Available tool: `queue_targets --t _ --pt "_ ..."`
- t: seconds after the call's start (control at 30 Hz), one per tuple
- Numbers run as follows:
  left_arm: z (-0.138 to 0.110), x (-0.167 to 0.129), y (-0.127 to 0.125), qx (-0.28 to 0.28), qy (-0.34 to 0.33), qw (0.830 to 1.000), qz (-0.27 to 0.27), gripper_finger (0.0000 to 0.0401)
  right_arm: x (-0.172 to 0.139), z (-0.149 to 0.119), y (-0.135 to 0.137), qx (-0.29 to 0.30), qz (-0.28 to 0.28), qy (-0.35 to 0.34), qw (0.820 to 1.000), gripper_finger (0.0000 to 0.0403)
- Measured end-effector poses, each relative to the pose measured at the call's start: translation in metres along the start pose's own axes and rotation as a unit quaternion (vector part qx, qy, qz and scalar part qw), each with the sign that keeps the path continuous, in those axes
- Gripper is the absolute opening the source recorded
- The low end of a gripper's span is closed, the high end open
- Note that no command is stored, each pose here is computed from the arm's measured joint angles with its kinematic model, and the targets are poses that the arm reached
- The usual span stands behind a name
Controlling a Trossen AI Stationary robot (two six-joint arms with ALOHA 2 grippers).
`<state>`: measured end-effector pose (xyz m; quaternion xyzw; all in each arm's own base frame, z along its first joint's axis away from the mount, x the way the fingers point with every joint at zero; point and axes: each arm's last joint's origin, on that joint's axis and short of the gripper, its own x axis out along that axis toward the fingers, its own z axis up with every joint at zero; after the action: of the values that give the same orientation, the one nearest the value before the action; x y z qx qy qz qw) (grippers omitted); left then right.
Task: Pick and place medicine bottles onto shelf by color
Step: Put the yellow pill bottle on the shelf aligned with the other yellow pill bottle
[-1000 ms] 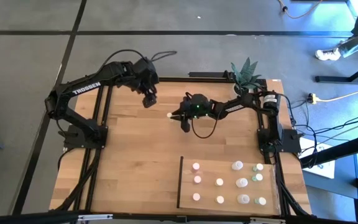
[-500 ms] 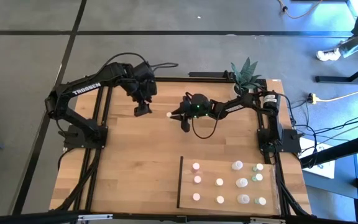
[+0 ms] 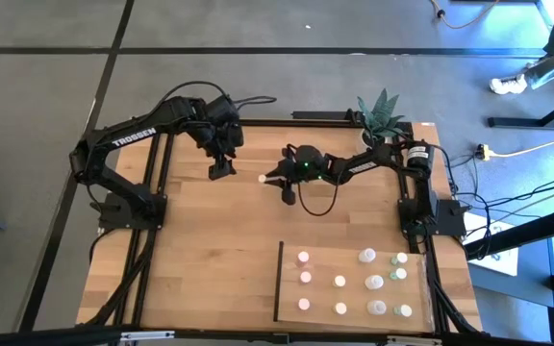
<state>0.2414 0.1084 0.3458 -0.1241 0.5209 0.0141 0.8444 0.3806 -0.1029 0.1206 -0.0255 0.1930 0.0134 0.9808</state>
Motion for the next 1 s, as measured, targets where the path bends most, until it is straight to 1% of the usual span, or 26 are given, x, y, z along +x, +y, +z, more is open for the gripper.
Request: queue_targets --t 0.2,0.37,0.43,0.63,0.77,1.0 --pt "0.0 0.0 0.0 0.0 0.0 1.0 0.0 0.0282 0.001 0.004 -0.001 -0.005 -0.003 -0.03 1.0 0.0094" --pt "0.0 0.0 0.0 -0.003 -0.001 1.0 0.0 0.0282 0.01 -0.004 -0.001 0.004 0.005 -0.066 0.998 0.0094" --pt "0.0 0.0 0.0 -0.004 0.0 1.0 0.0 0.0282 0.01 -0.003 -0.001 0.002 0.004 -0.077 0.997 0.0094" --pt "0.0 0.0 0.0 -0.004 -0.001 1.0 0.0 0.0282 0.01 -0.006 -0.001 -0.018 0.004 -0.062 0.998 0.0094" --pt "0.0 0.0 0.0 -0.004 -0.001 1.0 0.0 0.0282 0.014 -0.016 -0.001 -0.012 0.007 -0.047 0.999 0.0094" --pt "0.0 0.0 0.0 -0.004 -0.001 1.0 0.0 0.0282 0.018 -0.025 0.0 -0.012 0.007 -0.043 0.999 0.0094"
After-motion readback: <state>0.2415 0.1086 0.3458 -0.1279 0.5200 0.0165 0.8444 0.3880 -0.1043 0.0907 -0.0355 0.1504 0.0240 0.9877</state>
